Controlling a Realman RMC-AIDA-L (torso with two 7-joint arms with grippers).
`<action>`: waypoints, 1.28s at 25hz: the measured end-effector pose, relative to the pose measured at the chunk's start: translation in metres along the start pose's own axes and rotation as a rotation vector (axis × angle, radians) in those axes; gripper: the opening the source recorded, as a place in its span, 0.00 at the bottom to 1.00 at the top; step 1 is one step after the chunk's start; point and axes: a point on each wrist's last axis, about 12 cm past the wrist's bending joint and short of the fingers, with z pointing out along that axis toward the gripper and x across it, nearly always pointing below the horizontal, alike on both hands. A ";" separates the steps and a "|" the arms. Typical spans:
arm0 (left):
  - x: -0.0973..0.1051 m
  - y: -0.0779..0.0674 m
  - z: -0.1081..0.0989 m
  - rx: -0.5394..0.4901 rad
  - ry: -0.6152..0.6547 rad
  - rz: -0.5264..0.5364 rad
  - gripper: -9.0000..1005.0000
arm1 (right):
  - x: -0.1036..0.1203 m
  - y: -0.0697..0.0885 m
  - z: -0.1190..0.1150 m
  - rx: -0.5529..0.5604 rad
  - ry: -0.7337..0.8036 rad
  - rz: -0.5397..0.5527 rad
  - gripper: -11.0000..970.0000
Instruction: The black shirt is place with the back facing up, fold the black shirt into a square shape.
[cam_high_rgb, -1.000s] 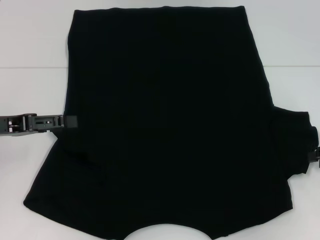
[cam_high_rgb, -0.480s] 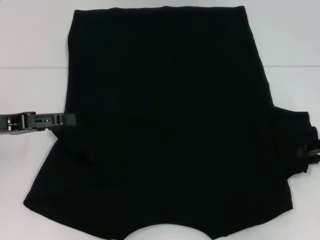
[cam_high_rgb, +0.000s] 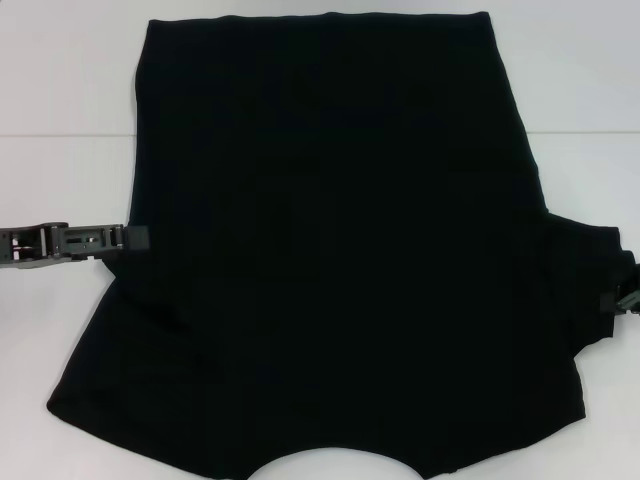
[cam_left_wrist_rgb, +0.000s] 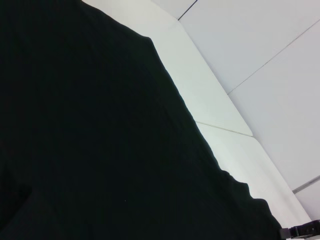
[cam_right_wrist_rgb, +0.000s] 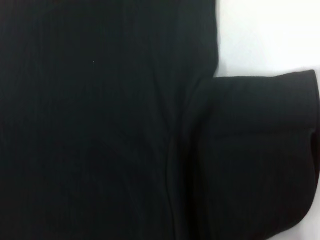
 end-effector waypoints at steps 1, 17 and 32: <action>0.000 0.000 0.000 0.000 0.000 0.000 0.90 | 0.000 0.000 0.000 0.000 0.001 0.001 0.18; 0.001 0.000 0.000 0.004 -0.001 -0.003 0.90 | -0.013 -0.021 -0.036 0.046 -0.154 0.032 0.03; 0.000 -0.002 -0.002 0.024 -0.032 -0.005 0.90 | -0.040 0.048 -0.009 -0.019 -0.070 -0.208 0.03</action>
